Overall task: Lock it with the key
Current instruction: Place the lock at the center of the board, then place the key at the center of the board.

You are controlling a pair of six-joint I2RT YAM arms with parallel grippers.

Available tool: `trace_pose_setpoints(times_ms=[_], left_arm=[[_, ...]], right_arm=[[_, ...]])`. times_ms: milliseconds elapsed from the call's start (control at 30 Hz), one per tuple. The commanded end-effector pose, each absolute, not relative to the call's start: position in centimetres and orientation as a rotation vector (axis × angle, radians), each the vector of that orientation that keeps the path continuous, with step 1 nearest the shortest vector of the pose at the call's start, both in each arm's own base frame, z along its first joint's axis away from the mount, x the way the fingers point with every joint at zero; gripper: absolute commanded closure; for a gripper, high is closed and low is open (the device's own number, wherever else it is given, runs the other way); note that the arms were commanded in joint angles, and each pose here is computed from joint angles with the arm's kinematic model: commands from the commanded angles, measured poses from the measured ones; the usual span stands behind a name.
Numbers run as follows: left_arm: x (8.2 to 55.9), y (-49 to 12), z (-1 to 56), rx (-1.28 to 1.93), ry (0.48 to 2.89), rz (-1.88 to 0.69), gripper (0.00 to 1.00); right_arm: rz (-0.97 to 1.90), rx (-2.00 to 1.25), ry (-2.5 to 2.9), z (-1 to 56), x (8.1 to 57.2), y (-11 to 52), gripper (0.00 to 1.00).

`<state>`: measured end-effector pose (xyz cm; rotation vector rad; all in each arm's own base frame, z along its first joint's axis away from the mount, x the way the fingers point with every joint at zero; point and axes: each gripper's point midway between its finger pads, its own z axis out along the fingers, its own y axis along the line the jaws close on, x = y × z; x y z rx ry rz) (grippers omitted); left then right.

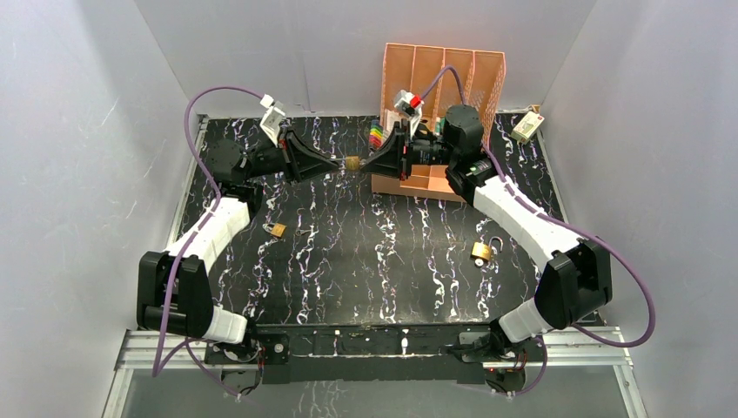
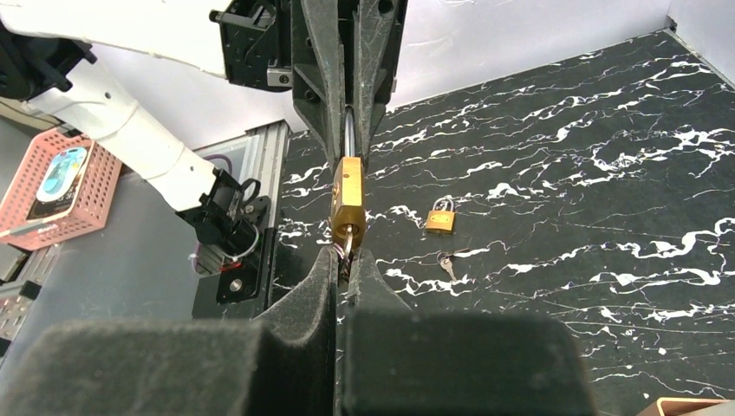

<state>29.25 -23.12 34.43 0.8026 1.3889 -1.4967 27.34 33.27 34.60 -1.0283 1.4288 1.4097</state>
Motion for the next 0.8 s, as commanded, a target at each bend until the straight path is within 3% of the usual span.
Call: trace_pose_setpoints(times_ms=[0, 467, 633, 767], left_arm=[[29.9, -21.1, 36.1, 0.810, 1.328, -1.405, 1.00], [30.1, -17.9, 35.9, 0.774, 1.361, -1.344, 1.00], [31.0, -17.8, 34.4, 0.715, 1.432, -1.373, 1.00], [34.1, -17.0, 31.4, 0.585, 1.638, -1.090, 1.00]], right_arm=[[1.371, -1.087, 1.370, 36.3, 27.2, 32.3, 1.00], [1.292, -1.020, 1.427, 35.8, 28.7, 27.1, 1.00], [1.190, -0.945, 1.570, 33.1, 30.3, 26.2, 1.00], [1.168, -0.885, 1.673, 30.6, 30.5, 26.6, 1.00]])
